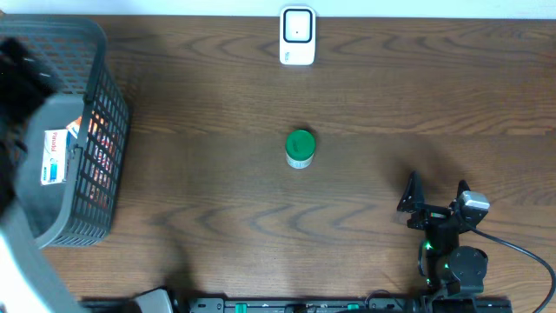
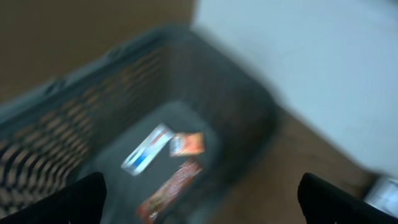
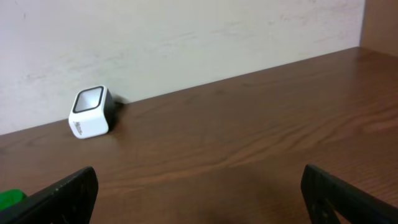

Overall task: Scan the item barcode
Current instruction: 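Carry the green-capped container to the scanner and set it on the table, then return the left gripper to the basket and grasp the orange tissue pack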

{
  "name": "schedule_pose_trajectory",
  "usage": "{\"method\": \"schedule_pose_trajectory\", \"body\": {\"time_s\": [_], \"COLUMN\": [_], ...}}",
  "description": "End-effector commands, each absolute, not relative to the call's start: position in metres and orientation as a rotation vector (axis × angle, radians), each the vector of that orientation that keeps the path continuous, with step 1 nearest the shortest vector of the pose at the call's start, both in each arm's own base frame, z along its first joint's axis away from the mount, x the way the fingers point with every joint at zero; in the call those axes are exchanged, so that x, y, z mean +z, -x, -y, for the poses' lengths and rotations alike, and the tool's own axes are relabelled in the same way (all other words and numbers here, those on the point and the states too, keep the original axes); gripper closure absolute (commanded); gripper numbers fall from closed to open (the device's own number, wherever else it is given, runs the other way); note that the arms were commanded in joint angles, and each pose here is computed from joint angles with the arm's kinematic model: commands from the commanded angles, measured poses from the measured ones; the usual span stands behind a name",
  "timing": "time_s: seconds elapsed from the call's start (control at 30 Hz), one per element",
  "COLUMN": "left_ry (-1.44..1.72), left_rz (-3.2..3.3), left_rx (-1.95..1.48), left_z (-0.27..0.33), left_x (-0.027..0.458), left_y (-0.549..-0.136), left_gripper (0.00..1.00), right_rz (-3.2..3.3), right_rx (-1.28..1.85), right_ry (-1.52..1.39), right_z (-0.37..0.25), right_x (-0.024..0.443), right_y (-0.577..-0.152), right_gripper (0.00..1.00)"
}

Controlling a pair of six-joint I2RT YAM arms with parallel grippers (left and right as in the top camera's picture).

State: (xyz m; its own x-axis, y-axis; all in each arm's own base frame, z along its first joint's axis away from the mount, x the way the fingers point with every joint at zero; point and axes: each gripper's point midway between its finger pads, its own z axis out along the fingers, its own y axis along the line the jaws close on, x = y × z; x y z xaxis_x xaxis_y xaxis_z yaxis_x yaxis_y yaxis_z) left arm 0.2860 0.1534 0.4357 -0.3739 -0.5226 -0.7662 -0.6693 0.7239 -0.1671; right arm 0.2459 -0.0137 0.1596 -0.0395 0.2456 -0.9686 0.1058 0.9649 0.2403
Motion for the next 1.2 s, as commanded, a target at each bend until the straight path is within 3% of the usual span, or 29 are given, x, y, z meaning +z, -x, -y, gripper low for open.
{"method": "schedule_pose_trajectory", "body": {"time_s": [0.0, 0.47, 0.8, 1.17], "left_ry": [0.971, 1.139, 1.423, 1.397], "left_rz": [-2.226, -2.608, -2.708, -2.798], "left_rx": [0.131, 0.052, 0.025, 0.022], "left_z": [-0.185, -0.216, -0.224, -0.211], "left_x": [0.380, 0.215, 0.114, 0.071], "left_y": [-0.306, -0.375, -0.393, -0.404], "left_gripper": [0.01, 0.00, 0.00, 0.00], "right_rz": [-1.612, -1.612, -1.612, -1.612], "right_rx": [0.097, 0.097, 0.097, 0.097], "right_ry": [-0.271, -0.271, -0.271, -0.271], "right_z": [0.016, 0.016, 0.016, 0.016], "right_x": [0.159, 0.159, 0.159, 0.159], "right_y": [-0.245, -0.245, -0.245, -0.245], "right_gripper": [0.01, 0.01, 0.01, 0.01]}}
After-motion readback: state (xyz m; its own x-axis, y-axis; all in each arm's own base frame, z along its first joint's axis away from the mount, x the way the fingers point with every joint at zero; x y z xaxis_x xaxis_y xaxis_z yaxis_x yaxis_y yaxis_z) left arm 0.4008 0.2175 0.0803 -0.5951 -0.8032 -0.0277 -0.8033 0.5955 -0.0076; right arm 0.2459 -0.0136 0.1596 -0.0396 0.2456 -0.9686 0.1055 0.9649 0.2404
